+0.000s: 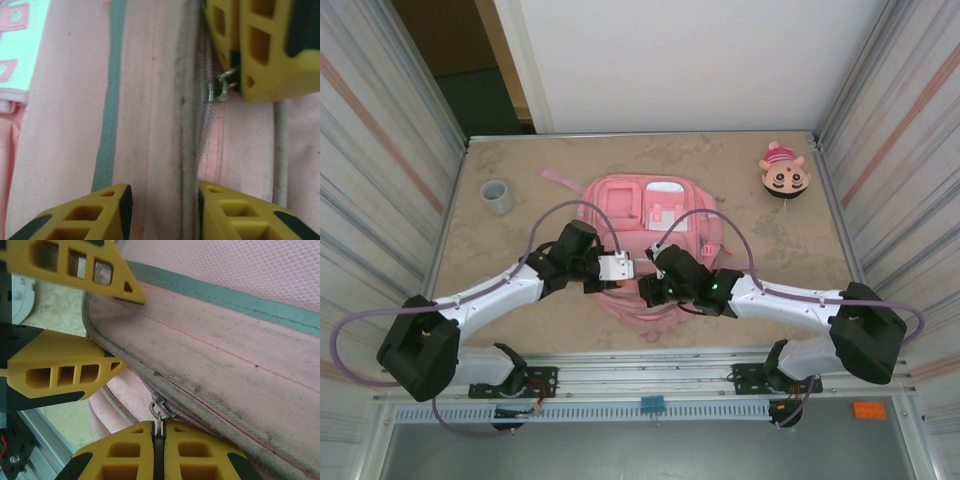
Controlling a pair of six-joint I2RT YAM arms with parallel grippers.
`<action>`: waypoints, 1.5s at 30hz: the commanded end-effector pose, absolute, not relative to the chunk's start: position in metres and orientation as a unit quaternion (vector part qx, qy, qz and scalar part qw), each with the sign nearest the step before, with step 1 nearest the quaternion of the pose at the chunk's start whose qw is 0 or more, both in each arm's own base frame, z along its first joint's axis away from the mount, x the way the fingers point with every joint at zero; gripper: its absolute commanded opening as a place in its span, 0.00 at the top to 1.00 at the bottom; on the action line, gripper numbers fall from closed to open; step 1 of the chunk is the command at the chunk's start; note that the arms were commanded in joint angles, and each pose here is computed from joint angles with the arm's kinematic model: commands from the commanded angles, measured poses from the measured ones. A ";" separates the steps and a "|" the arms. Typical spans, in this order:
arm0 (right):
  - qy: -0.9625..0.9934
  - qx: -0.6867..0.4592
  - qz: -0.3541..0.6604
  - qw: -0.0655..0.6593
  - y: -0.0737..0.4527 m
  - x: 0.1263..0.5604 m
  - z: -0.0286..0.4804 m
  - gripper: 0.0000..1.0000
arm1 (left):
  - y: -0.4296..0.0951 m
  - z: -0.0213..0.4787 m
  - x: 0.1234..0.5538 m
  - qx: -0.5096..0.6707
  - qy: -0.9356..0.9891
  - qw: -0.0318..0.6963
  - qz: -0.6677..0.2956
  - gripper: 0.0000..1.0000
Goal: Pack books, pencil case, and school supplies into a backpack
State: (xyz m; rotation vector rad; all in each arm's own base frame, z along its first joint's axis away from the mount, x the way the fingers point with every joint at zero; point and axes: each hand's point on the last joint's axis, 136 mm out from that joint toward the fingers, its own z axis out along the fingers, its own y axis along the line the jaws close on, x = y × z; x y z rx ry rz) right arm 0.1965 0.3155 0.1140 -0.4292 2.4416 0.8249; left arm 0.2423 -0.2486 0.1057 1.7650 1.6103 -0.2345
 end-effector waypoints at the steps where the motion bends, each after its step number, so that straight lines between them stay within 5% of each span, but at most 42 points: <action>1: 0.887 -0.162 0.328 0.280 0.316 0.198 0.133 1.00 | -0.239 0.112 0.260 0.690 0.624 0.364 -0.038 0.72; 15: 0.908 -0.077 0.292 0.290 0.220 0.211 0.123 1.00 | -0.201 0.119 0.272 0.663 0.661 0.352 0.010 0.83; 19: 0.903 -0.068 0.307 0.291 0.212 0.210 0.128 1.00 | -0.207 0.122 0.269 0.660 0.660 0.359 -0.010 0.78; 27: 0.887 -0.093 0.349 0.287 0.228 0.206 0.138 1.00 | -0.257 0.165 0.239 0.669 0.621 0.391 -0.119 0.47; 33: 0.881 -0.101 0.364 0.284 0.235 0.206 0.141 1.00 | -0.301 0.189 0.226 0.683 0.574 0.423 -0.157 0.45; 40: 0.879 -0.102 0.367 0.286 0.235 0.205 0.143 1.00 | -0.343 0.168 0.223 0.716 0.561 0.379 -0.168 0.45; 45: 0.879 -0.103 0.368 0.285 0.234 0.204 0.141 1.00 | -0.358 0.154 0.233 0.711 0.570 0.376 -0.169 0.53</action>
